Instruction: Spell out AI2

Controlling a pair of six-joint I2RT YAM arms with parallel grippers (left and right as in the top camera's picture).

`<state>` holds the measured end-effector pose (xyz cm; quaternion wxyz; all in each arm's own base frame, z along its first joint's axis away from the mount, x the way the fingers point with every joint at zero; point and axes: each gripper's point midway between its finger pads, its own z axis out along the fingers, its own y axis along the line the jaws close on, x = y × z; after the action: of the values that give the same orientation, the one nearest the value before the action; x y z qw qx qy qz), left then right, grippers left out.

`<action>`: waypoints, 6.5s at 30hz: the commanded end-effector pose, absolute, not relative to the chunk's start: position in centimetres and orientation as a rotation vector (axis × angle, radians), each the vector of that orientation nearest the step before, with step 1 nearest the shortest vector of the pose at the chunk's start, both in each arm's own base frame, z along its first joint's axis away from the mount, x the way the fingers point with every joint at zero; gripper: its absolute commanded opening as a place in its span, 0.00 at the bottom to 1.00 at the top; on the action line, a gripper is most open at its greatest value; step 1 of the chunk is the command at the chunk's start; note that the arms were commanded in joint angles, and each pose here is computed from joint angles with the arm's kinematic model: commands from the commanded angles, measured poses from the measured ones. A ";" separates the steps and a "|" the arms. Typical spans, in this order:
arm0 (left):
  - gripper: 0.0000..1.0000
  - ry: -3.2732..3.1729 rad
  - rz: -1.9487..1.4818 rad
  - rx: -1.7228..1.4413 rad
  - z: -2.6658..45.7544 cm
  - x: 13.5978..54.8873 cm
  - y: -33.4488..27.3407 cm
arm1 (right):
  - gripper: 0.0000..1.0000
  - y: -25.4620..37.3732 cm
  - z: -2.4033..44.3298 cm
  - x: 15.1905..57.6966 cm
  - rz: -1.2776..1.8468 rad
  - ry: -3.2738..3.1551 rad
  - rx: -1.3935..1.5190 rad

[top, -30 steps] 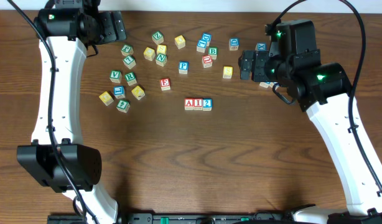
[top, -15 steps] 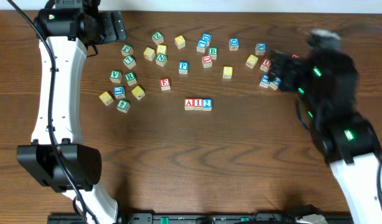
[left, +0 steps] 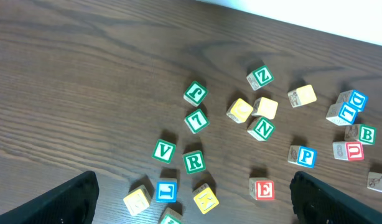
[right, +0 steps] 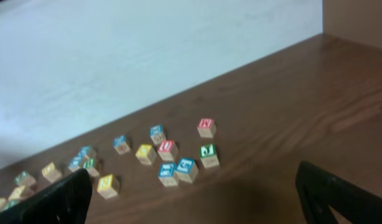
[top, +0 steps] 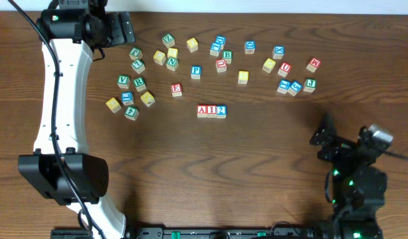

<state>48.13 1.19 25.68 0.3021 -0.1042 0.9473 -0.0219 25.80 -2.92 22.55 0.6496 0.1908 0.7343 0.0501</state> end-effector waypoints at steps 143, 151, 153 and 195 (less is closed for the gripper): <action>0.97 1.721 0.098 -0.146 13.6 24.2 2.9 | 0.99 -2.9 16.1 24.4 0.078 1.582 0.375; 0.98 1.722 0.098 -0.146 13.6 24.2 2.9 | 0.99 -2.9 16.1 24.4 0.078 1.582 0.375; 0.98 1.721 0.098 -0.146 13.6 24.2 2.9 | 0.99 -2.9 16.1 24.4 0.077 1.582 0.375; 0.98 1.721 0.098 -0.146 13.6 24.2 2.9 | 0.99 -2.9 16.1 24.4 0.078 1.582 0.375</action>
<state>24.36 2.54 15.36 0.6697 -0.0608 0.7395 0.0318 24.41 -2.93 16.21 0.6866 0.1706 0.7056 0.0394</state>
